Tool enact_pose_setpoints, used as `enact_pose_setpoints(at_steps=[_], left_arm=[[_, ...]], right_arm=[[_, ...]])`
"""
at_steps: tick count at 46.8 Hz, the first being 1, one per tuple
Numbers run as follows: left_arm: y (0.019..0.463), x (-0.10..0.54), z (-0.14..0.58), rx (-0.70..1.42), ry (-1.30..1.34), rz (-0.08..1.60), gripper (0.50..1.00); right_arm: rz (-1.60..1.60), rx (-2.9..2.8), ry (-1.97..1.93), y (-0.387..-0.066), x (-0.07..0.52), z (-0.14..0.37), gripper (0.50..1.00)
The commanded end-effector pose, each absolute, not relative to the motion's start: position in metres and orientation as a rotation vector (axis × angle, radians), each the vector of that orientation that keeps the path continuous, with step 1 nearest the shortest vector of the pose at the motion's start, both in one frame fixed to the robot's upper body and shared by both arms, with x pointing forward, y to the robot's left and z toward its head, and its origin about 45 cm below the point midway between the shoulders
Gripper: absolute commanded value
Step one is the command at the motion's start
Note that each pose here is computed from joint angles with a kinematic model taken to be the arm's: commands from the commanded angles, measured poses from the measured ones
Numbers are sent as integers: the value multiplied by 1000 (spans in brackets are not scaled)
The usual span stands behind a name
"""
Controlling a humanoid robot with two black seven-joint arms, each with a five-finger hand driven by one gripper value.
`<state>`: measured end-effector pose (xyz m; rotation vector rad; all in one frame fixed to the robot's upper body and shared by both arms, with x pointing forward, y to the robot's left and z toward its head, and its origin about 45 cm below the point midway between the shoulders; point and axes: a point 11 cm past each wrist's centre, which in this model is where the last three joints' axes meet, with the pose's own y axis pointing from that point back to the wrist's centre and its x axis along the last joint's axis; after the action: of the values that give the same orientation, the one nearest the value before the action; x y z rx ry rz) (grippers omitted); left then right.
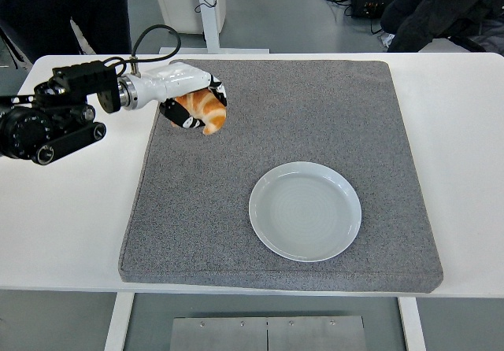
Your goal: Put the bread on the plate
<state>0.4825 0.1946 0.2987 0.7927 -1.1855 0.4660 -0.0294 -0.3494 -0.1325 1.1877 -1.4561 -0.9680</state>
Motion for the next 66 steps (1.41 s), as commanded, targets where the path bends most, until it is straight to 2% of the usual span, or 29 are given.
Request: enact_pose_setpoints(at_steps=[1,18,33,56,60,66], left_arm=[[191,492,330,789,-1228,481,500],[172,509,437,752,-1332,527,500],[158,506,450,723,-1347,508,500],[8,465,407,573,-1376,231,500],[-10,458,402,557,-1376,201,500],[-10,459,400,560,-1372,203,500]], right_arm=[[-968,1188,-1456,-349,-29,-132,1000],[-966,1190,-1456,-349,-28,-132,1000],[-966,1190,-1456,-349,-28,-132,1000],[-968,1190,-1457,-349,-28,-133,1000],[-968,1190,-1457,-349,-28,-133,1000],[-971,1193,-1456,-348,-28,-133,1000]])
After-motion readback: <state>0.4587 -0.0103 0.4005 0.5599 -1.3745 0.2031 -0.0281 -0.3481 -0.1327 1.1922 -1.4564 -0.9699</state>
